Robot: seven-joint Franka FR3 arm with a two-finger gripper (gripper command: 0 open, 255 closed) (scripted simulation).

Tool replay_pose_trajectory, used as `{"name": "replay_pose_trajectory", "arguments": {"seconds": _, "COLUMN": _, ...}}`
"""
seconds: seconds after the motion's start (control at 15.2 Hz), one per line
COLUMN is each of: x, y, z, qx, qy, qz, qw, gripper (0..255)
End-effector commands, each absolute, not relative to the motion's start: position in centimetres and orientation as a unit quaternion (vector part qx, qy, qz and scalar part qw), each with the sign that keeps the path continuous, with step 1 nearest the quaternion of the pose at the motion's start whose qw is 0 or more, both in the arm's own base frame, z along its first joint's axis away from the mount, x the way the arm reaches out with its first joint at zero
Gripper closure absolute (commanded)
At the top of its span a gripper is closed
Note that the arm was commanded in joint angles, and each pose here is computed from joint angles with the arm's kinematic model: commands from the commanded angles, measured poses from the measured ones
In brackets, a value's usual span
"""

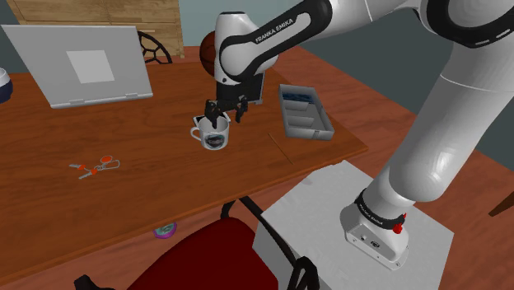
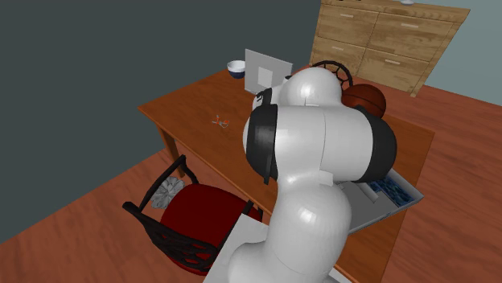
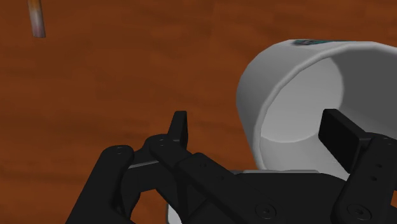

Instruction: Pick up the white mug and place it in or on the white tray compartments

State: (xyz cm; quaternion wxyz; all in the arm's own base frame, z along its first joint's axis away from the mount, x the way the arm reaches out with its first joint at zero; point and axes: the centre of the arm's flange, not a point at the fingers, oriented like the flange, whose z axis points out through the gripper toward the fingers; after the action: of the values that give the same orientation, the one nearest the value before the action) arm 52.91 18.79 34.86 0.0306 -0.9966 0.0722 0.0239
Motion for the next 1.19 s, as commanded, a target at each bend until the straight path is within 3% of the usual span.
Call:
{"name": "replay_pose_trajectory", "arguments": {"seconds": 0.0, "x": 52.9, "y": 18.8, "z": 34.8, "qx": -0.997, "qy": 0.072, "qz": 0.024, "qw": 0.031, "gripper": 0}}
{"name": "replay_pose_trajectory", "arguments": {"seconds": 0.13, "x": 52.9, "y": 18.8, "z": 34.8, "qx": -0.997, "qy": 0.072, "qz": 0.024, "qw": 0.031, "gripper": 0}}
{"name": "replay_pose_trajectory", "arguments": {"seconds": 0.2, "x": 52.9, "y": 18.8, "z": 34.8, "qx": -0.997, "qy": 0.072, "qz": 0.024, "qw": 0.031, "gripper": 255}}
{"name": "replay_pose_trajectory", "arguments": {"seconds": 1.12, "x": 52.9, "y": 18.8, "z": 37.5, "qx": -0.997, "qy": 0.072, "qz": 0.024, "qw": 0.031, "gripper": 255}}
